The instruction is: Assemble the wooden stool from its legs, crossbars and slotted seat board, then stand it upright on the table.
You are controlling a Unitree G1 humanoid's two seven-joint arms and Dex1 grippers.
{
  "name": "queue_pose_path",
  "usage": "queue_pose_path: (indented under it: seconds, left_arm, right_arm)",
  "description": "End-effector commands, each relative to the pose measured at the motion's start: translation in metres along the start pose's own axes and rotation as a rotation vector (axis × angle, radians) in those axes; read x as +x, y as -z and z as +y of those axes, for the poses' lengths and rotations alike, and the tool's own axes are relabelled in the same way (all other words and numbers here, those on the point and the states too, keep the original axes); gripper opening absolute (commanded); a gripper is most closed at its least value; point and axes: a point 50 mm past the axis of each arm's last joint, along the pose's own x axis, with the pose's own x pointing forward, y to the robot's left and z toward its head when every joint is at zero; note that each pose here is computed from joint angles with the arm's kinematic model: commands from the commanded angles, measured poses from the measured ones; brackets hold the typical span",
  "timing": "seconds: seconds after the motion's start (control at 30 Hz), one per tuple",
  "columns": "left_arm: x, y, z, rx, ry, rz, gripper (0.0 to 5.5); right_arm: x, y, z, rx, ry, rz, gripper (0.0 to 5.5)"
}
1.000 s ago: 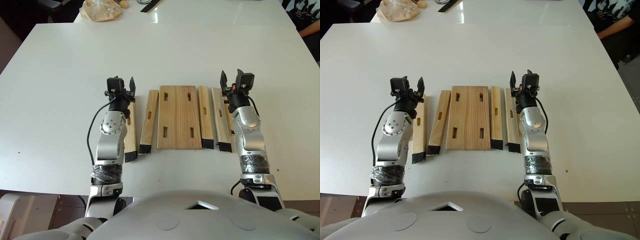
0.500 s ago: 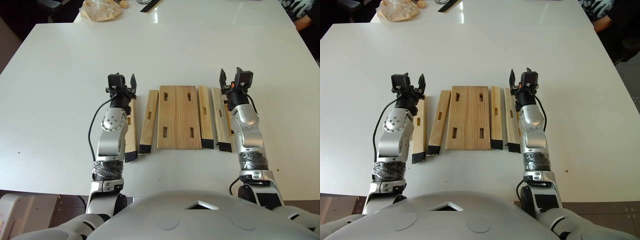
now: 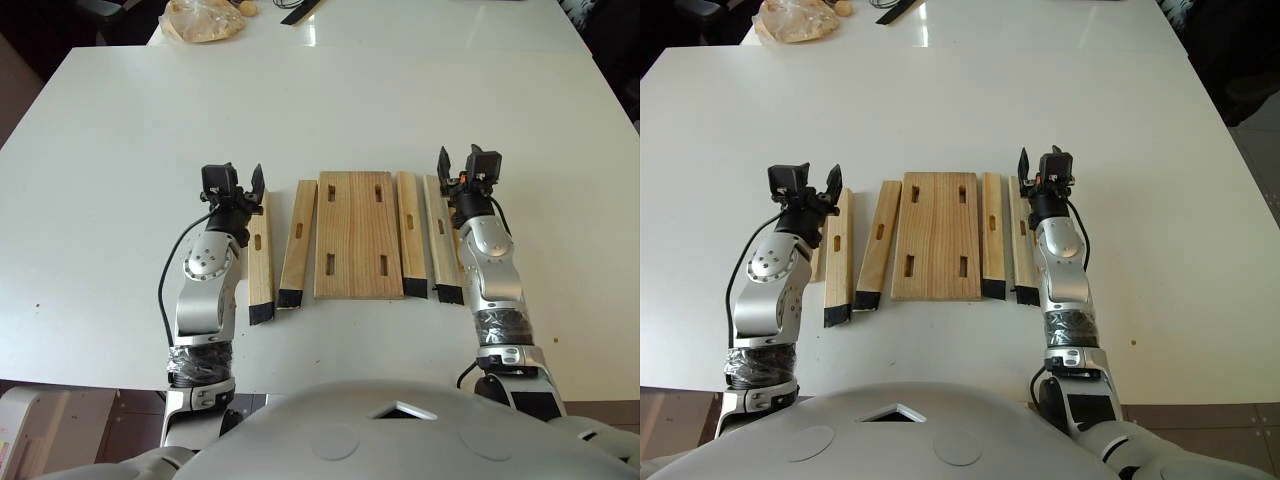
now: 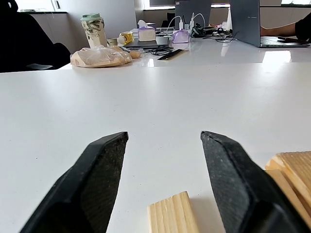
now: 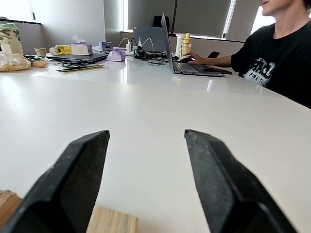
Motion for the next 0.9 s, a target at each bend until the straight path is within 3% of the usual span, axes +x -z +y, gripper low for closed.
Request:
queue_pose_path:
  seconds: [0.03,0.2,0.53,0.9]
  left_arm:
    - [-0.011,0.001,0.006,-0.018,0.036,0.046,2.78]
    - [-0.051,-0.005,0.027,0.113,0.073,0.166,2.78]
    - [-0.111,0.0,0.035,0.185,0.075,0.457,2.78]
    - [-0.125,0.026,0.036,0.155,0.062,0.592,2.78]
  right_arm:
    - [-0.004,0.001,-0.005,-0.005,0.029,-0.004,2.87]
    - [-0.014,0.004,-0.01,0.003,0.085,-0.004,2.87]
    - [-0.037,0.013,-0.015,0.015,0.172,0.031,2.87]
    - [-0.04,0.013,-0.02,0.006,0.186,0.039,2.87]
